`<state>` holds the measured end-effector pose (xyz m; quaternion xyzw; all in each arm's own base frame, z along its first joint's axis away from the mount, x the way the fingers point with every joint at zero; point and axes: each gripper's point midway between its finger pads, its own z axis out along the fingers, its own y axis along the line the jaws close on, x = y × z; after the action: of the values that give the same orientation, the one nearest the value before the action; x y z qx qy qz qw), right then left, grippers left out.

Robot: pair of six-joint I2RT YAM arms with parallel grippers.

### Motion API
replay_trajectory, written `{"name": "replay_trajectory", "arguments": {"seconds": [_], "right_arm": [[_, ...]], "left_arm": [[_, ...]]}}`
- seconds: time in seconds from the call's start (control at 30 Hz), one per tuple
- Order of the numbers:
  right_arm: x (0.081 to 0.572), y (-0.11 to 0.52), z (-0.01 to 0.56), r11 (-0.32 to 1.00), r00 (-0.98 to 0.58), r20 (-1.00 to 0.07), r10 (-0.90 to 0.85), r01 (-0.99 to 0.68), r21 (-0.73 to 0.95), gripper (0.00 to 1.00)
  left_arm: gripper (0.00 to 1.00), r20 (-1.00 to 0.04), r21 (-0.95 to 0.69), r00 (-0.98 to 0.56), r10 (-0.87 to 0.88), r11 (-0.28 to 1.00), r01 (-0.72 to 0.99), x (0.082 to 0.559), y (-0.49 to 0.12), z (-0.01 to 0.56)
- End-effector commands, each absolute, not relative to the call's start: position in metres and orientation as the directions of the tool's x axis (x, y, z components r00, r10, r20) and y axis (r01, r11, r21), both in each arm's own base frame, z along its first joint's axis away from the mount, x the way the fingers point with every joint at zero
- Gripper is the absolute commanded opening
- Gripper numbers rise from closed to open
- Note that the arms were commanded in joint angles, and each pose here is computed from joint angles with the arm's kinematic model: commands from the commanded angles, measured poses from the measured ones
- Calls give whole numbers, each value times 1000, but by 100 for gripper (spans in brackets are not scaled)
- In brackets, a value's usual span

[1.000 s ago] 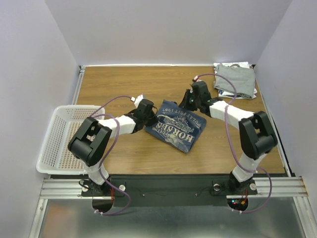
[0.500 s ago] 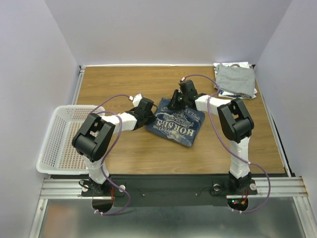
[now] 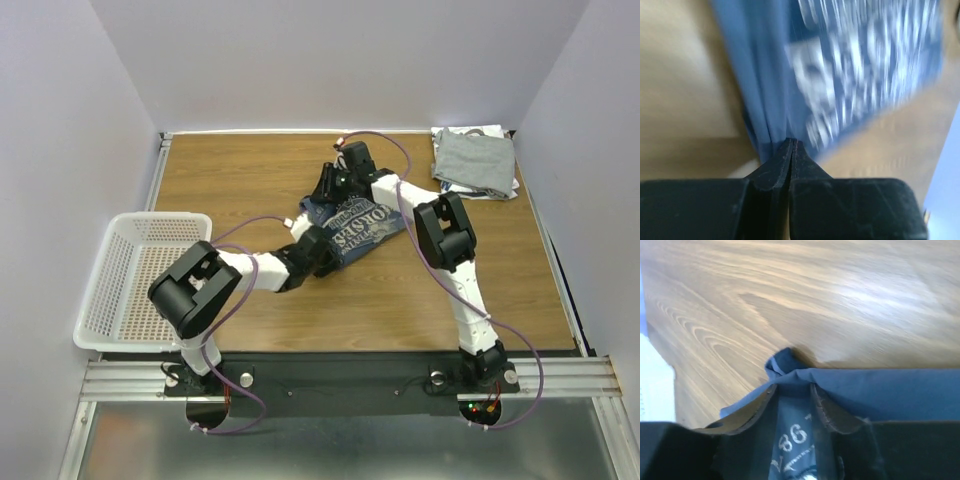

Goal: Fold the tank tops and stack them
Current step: Neatly place the folded tank top to the corner

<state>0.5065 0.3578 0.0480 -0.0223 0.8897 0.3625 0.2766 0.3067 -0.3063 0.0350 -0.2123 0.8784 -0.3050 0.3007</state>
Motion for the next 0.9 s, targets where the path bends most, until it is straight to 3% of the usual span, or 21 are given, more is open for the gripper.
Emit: {"name": "replay_trajectory", "arguments": {"seconds": [0.0, 0.1, 0.13, 0.23, 0.33, 0.4, 0.5, 0.67, 0.87], "right_arm": [[509, 375, 73, 751, -796, -602, 58, -363, 552, 41], [516, 359, 101, 796, -746, -663, 71, -358, 488, 52], [521, 345, 122, 832, -707, -700, 98, -327, 447, 60], [522, 301, 170, 877, -640, -743, 196, -224, 424, 69], [508, 253, 202, 894, -589, -749, 303, -96, 438, 72], [493, 229, 210, 898, -566, -749, 345, -34, 440, 73], [455, 199, 203, 895, -562, -727, 394, 52, 444, 74], [395, 188, 162, 857, -643, -619, 452, 120, 501, 75], [362, 189, 126, 810, -675, -542, 501, 146, 567, 82]], "left_arm": [[12, -319, -653, -829, -460, 740, -160, 256, -334, 30], [18, -343, -681, -829, -442, 724, -104, 262, -345, 44], [20, -354, -686, -826, -440, 722, -91, 265, -347, 49], [24, -398, -714, -823, -406, 700, 1, 273, -362, 75], [24, -461, -723, -797, -391, 686, 81, 283, -370, 113], [25, -515, -668, -759, -397, 742, 65, 292, -355, 121], [25, -580, -621, -699, -418, 782, 48, 311, -333, 152], [27, -685, -517, -554, -474, 851, -90, 396, -261, 171], [26, -745, -377, -575, -339, 924, -57, 468, -249, 137]]}}
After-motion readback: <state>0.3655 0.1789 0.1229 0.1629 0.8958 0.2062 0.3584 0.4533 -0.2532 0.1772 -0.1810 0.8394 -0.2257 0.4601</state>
